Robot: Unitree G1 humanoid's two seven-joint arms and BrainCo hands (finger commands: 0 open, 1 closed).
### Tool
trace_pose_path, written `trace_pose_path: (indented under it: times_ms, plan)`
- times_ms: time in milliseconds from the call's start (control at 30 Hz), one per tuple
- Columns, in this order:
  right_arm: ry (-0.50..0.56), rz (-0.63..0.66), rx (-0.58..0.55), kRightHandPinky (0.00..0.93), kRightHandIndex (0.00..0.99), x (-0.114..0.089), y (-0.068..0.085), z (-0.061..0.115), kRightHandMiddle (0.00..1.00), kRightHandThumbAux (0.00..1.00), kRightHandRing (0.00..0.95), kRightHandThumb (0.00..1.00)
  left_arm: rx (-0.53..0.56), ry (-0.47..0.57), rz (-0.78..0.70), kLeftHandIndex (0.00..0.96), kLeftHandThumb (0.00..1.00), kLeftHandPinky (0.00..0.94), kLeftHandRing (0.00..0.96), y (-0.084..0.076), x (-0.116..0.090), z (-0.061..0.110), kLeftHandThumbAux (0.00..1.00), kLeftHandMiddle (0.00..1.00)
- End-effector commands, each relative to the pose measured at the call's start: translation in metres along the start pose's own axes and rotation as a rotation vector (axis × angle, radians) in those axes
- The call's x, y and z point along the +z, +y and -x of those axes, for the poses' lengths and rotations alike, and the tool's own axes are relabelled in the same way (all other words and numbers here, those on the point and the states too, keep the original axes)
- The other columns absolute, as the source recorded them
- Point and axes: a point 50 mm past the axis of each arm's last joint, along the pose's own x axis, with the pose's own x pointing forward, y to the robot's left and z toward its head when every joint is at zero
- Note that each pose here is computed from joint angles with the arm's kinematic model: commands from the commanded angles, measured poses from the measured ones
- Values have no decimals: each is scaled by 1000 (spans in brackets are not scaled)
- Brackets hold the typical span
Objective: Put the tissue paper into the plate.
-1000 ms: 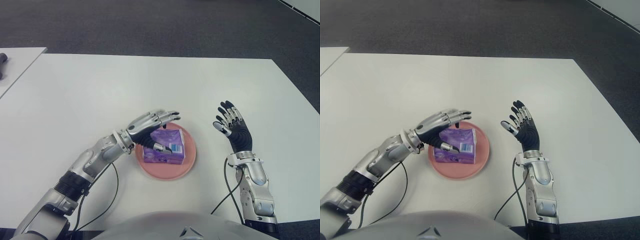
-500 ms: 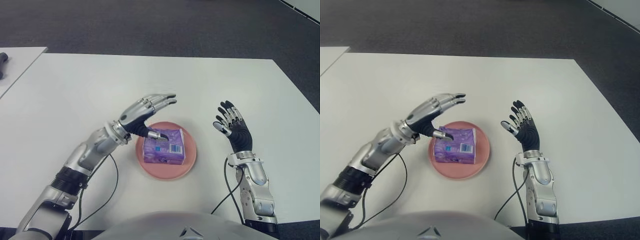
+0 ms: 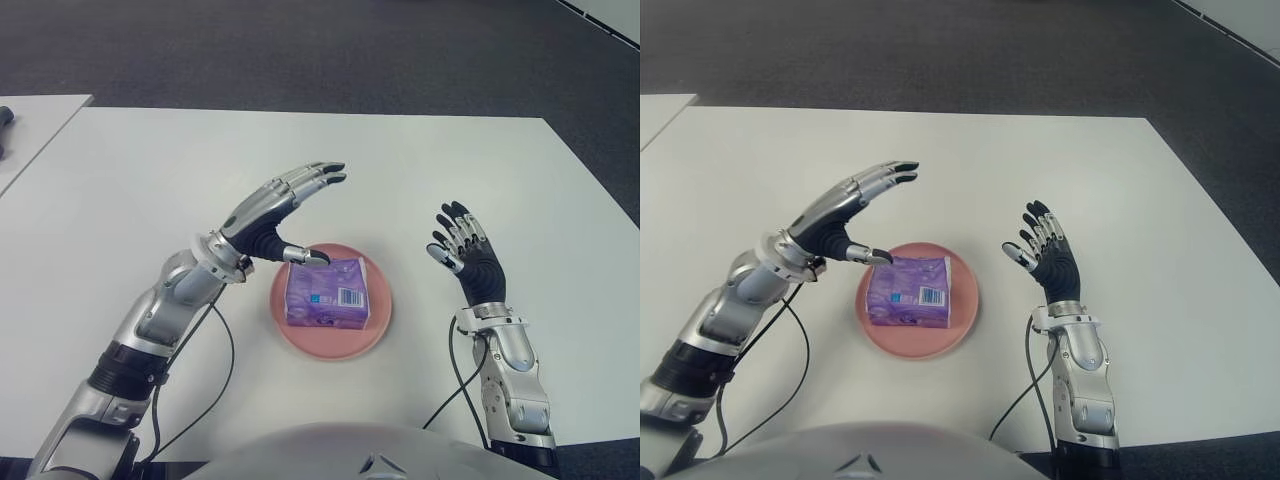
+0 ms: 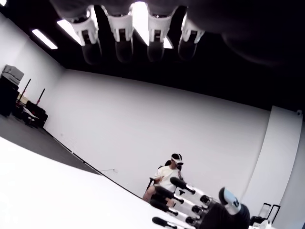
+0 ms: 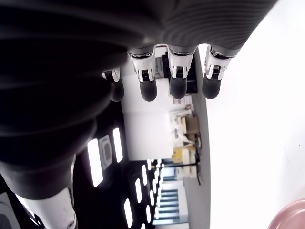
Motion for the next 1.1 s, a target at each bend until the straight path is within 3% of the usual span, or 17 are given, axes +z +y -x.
trace_pose_path:
  times_ms: [33, 267, 367, 500, 733, 900, 1100]
  plan:
    - [31, -9, -6, 0, 3, -4, 0, 4, 0, 762, 0, 0, -3, 26, 9, 0, 27, 0, 0, 10, -6, 0, 251, 0]
    - [31, -10, -5, 0, 3, -3, 2, 5, 0, 762, 0, 0, 119, 54, 66, 0, 1, 0, 0, 21, -17, -4, 298, 0]
    - [31, -10, -5, 0, 3, -3, 3, 6, 0, 762, 0, 0, 281, 92, 89, 0, 2, 0, 0, 35, -29, -3, 312, 0]
    - [30, -10, -5, 0, 3, -2, 4, 6, 0, 762, 0, 0, 403, 147, 144, 0, 2, 0, 0, 40, -37, -1, 321, 0]
    - [29, -11, -4, 0, 3, -1, 6, 8, 0, 762, 0, 0, 609, 274, 293, 0, 0, 0, 0, 30, -47, 6, 306, 0]
    - [30, -11, -4, 0, 3, 0, 7, 10, 0, 762, 0, 0, 651, 361, 326, 0, 0, 0, 0, 17, -64, 20, 319, 0]
    - [30, -11, -4, 0, 3, 1, 7, 11, 0, 762, 0, 0, 693, 444, 348, 0, 0, 0, 0, 13, -81, 28, 330, 0]
